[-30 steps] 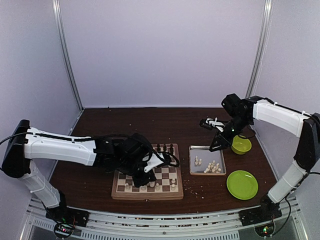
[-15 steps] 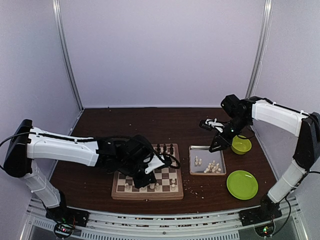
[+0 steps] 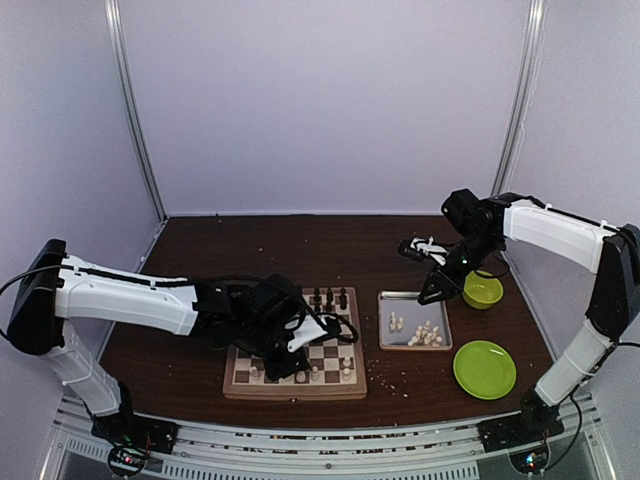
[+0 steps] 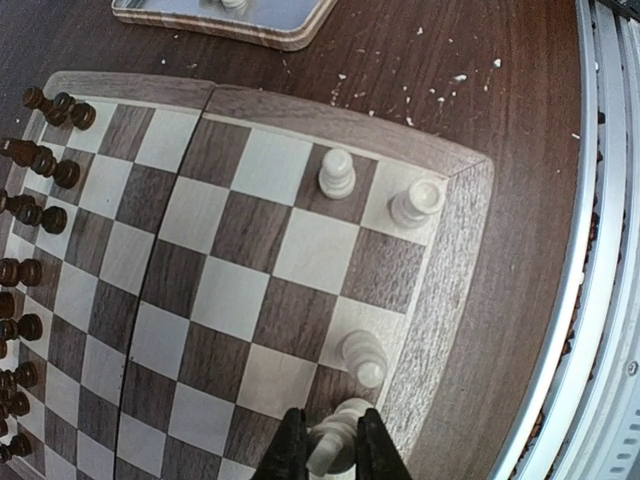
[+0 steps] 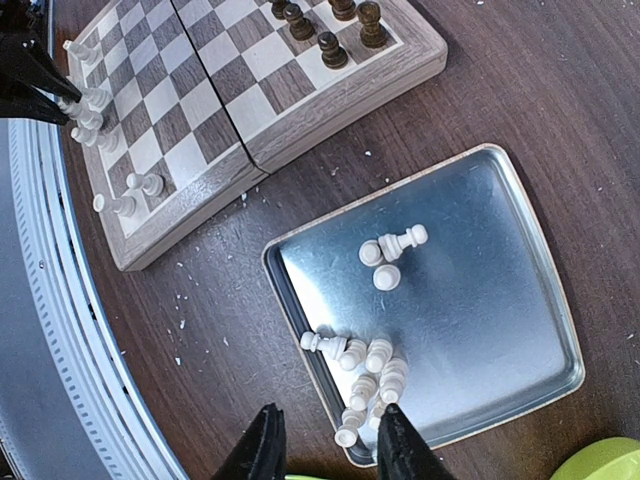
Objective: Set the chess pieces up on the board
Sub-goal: Place the queen at e1.
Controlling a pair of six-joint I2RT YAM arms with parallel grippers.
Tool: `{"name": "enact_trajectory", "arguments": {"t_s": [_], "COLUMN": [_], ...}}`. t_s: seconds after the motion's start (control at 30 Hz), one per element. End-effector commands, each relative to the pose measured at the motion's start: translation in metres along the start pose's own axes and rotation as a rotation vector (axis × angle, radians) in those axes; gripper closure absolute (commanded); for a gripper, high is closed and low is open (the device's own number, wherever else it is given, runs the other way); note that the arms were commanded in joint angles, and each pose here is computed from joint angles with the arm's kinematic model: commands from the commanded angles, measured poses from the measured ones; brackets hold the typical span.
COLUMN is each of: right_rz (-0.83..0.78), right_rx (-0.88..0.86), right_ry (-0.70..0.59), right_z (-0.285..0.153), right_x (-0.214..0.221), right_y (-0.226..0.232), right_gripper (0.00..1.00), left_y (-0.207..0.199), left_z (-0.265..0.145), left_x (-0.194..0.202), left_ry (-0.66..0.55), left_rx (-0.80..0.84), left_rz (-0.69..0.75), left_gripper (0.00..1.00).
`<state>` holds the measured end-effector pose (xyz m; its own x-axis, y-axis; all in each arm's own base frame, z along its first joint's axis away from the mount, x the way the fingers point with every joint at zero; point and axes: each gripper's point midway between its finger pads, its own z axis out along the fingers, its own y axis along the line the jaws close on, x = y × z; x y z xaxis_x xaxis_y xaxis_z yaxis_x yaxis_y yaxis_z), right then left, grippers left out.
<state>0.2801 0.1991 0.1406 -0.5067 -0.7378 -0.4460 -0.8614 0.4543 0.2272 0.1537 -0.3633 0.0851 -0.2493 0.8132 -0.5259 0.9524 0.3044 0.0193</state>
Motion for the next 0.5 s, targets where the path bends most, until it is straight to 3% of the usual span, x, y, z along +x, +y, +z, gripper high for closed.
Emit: {"name": "enact_trajectory", "arguments": {"t_s": [0.0, 0.47], "right_rz": [0.005, 0.006], "right_rx": [-0.011, -0.015], "right_ry": [0.015, 0.021], "right_z": [0.0028, 0.004], "right_x": [0.0038, 0.0048], "right_y": [-0.0007, -0.0008], "right_gripper": [0.68, 0.68], "left_y": [0.0018, 0.0051], "left_z": [0.0044, 0.01], "left_x": [-0.0051, -0.0058], "left_ry": [-0.022, -0.016], "left_rx": [-0.018, -0.035], "left_rz": [-0.012, -0.021], "left_gripper": [0.94, 0.87]}}
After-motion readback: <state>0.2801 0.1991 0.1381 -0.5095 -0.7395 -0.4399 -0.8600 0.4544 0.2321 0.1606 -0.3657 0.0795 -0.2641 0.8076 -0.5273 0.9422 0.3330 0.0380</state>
